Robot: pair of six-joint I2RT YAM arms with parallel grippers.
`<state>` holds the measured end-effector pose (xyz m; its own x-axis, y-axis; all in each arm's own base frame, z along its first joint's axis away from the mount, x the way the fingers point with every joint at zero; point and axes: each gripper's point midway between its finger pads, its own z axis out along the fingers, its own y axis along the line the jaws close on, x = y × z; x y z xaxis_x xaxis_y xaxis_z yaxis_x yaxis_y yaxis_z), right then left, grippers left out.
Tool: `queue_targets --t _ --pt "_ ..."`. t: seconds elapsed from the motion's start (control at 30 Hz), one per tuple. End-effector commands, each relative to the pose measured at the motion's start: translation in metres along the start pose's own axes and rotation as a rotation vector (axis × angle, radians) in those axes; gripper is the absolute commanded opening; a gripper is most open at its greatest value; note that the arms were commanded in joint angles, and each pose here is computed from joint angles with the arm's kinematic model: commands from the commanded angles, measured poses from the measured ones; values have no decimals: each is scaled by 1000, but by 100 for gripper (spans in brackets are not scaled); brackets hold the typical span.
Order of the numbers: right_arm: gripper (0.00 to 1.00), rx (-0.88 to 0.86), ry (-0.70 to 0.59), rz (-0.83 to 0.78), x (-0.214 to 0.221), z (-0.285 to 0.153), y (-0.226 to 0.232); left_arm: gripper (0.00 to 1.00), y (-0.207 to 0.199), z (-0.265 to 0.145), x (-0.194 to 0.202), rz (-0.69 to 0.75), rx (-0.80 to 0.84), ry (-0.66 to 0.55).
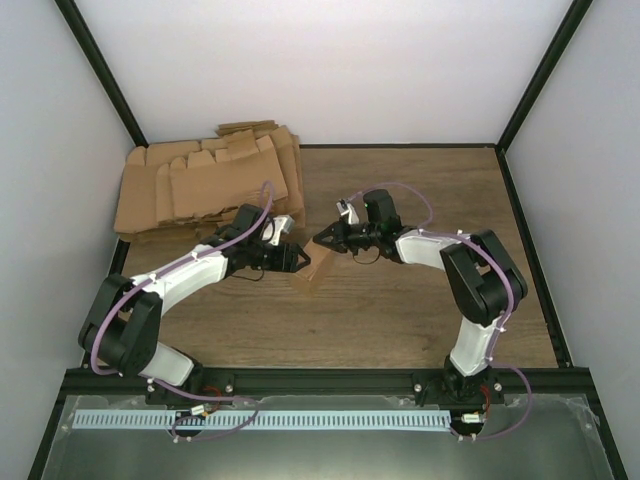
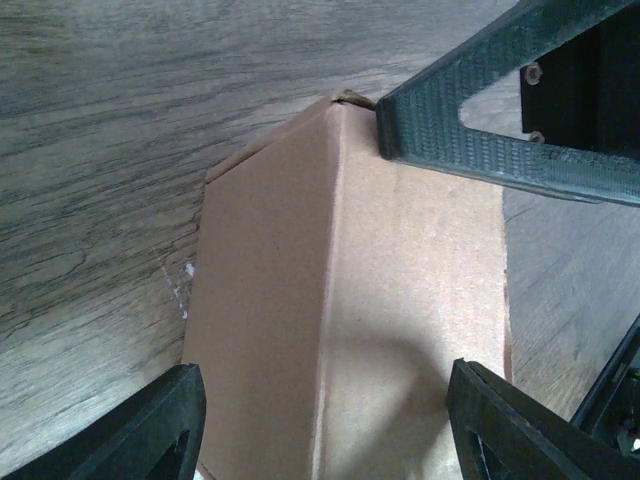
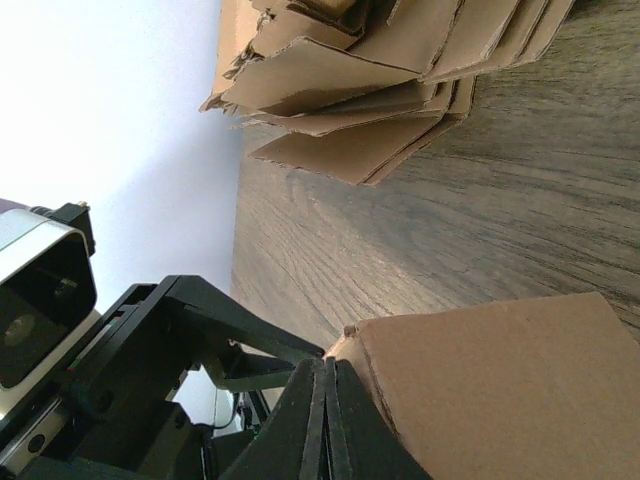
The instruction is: Fold the paper box
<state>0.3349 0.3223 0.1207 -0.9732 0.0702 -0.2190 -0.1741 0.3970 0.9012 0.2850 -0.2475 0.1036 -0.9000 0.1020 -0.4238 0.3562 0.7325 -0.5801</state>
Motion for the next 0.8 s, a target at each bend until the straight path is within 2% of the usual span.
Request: queue_targets --t 0.0,0.13,0.3,0.4,0.6,0.77 --pt "1 56 -29 -11 -4 -11 5 73 0 -6 -2 11 -30 -9" --pt "1 68 -78 -87 0 -32 38 86 -10 -25 -17 10 -18 -97" --pt "1 49 -53 -117 36 -37 57 87 -9 -52 -32 -27 -1 -183" --pt "1 11 3 -134 61 -25 71 84 -3 -68 -38 -67 14 -226" --pt "1 -45 98 -150 78 8 89 64 19 -83 -39 -145 20 -271" --pt "1 -32 111 -157 71 24 87 61 23 -84 -35 -150 11 -266"
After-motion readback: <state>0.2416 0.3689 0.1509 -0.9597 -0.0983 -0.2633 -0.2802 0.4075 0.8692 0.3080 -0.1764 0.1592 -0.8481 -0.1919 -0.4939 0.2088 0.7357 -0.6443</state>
